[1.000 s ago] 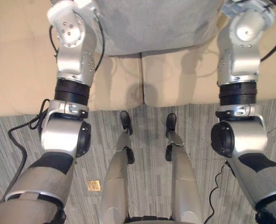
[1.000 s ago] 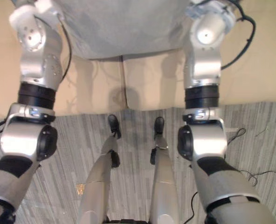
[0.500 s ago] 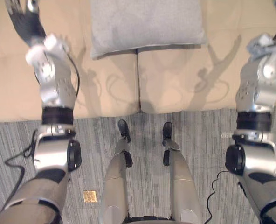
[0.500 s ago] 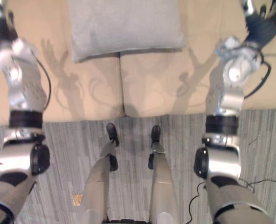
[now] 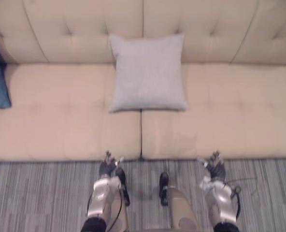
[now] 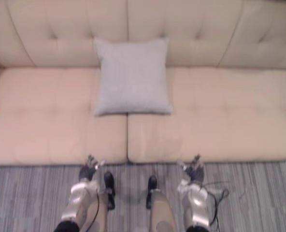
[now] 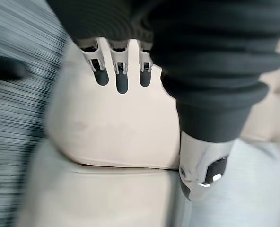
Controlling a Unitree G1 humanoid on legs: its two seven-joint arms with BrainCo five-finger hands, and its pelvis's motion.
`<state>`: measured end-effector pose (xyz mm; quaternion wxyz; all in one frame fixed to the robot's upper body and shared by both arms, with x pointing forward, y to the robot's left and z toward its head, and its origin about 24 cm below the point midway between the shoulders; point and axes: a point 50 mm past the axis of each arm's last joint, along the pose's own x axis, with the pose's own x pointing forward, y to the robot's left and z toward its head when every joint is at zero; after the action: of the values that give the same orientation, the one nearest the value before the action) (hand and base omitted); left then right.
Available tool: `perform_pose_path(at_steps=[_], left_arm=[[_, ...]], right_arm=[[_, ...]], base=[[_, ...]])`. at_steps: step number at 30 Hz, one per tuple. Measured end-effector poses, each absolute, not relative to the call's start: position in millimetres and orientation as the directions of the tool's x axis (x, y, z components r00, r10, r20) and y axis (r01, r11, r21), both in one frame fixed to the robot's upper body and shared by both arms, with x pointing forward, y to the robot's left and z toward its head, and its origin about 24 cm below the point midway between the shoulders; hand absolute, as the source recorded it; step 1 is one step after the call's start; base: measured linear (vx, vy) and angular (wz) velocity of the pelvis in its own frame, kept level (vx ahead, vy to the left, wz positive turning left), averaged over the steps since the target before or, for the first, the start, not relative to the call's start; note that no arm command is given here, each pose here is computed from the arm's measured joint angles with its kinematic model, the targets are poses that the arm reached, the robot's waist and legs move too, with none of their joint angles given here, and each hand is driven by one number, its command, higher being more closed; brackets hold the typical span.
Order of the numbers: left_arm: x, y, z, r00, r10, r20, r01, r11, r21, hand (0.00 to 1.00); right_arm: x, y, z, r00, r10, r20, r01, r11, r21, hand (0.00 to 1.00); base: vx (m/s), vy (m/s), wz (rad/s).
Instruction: Pick up cushions and gather them together orderly.
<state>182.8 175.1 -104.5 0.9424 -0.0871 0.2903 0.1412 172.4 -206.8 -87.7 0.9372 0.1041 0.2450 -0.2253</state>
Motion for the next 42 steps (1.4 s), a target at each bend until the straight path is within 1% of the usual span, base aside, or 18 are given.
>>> perform_pose_path(at_steps=[2, 4, 9, 14, 15, 19, 22, 24, 26, 27, 30, 35, 38, 39, 41, 42], left_arm=[[164, 178, -119, 0.735, 0.219, -0.642, -0.305, 0.952, -0.025, 0.00], [151, 181, -128, 0.695, 0.221, -0.684, -0.300, 0.954, 0.002, 0.00], [135, 180, -139, 0.644, 0.213, -0.734, -0.272, 0.961, 0.041, 0.00], [143, 180, -136, 0.662, 0.207, -0.720, -0.233, 0.970, 0.065, 0.00], [144, 180, -136, 0.663, 0.211, -0.718, -0.236, 0.969, 0.068, 0.00], [143, 190, -135, 0.651, 0.249, -0.717, -0.254, 0.962, 0.104, 0.00], [140, 179, -137, 0.638, 0.244, -0.730, -0.290, 0.955, 0.066, 0.00], [144, 171, -137, 0.648, 0.221, -0.729, -0.270, 0.962, 0.051, 0.00], [149, 165, -135, 0.662, 0.191, -0.725, -0.229, 0.972, 0.047, 0.00], [150, 161, -135, 0.667, 0.177, -0.724, -0.212, 0.976, 0.044, 0.00], [156, 157, -133, 0.683, 0.164, -0.712, -0.189, 0.981, 0.044, 0.00], [153, 156, -134, 0.674, 0.167, -0.719, -0.199, 0.979, 0.040, 0.00], [150, 161, -136, 0.663, 0.182, -0.726, -0.209, 0.976, 0.054, 0.00], [146, 168, -138, 0.647, 0.201, -0.736, -0.211, 0.974, 0.081, 0.00], [143, 172, -140, 0.631, 0.213, -0.746, -0.203, 0.973, 0.106, 0.00], [142, 171, -141, 0.625, 0.212, -0.752, -0.196, 0.974, 0.111, 0.00]], right_arm=[[152, -199, -106, 0.727, -0.338, -0.597, 0.472, 0.878, 0.078, 0.00], [141, -192, -116, 0.699, -0.316, -0.641, 0.459, 0.886, 0.064, 0.00], [131, -187, -129, 0.647, -0.286, -0.707, 0.444, 0.895, 0.045, 0.00], [131, -179, -136, 0.620, -0.255, -0.741, 0.403, 0.915, 0.023, 0.00], [135, -177, -136, 0.622, -0.249, -0.742, 0.399, 0.917, 0.027, 0.00], [125, -176, -143, 0.579, -0.247, -0.777, 0.405, 0.914, 0.011, 0.00], [141, -186, -136, 0.610, -0.273, -0.743, 0.407, 0.913, -0.001, 0.00], [145, -192, -133, 0.622, -0.292, -0.726, 0.412, 0.911, -0.014, 0.00], [156, -190, -128, 0.648, -0.298, -0.701, 0.411, 0.912, -0.007, 0.00], [156, -189, -129, 0.644, -0.300, -0.704, 0.415, 0.910, -0.008, 0.00], [148, -184, -133, 0.619, -0.307, -0.723, 0.435, 0.900, -0.010, 0.00], [140, -186, -135, 0.604, -0.314, -0.733, 0.440, 0.898, -0.022, 0.00], [133, -182, -139, 0.582, -0.306, -0.753, 0.448, 0.894, -0.017, 0.00], [126, -176, -142, 0.566, -0.292, -0.771, 0.453, 0.892, -0.005, 0.00], [123, -178, -143, 0.552, -0.300, -0.778, 0.469, 0.883, -0.009, 0.00], [118, -182, -146, 0.532, -0.311, -0.788, 0.483, 0.875, -0.020, 0.00]], base=[[0.12, 0.024, 0.03], [0.09, 0.024, -0.04], [0.05, 0.025, -0.24], [-0.01, -0.001, -0.19], [-0.09, -0.041, 0.16], [-0.06, -0.145, 0.40], [-0.17, -0.178, -0.02], [-0.20, -0.166, 0.11], [-0.26, -0.139, 0.19], [-0.30, -0.117, 0.36], [-0.30, -0.060, 0.25], [-0.27, 0.111, -0.20], [-0.15, 0.243, -0.39], [-0.03, 0.211, -0.21], [0.02, 0.148, -0.06], [-0.01, 0.117, 0.01]])
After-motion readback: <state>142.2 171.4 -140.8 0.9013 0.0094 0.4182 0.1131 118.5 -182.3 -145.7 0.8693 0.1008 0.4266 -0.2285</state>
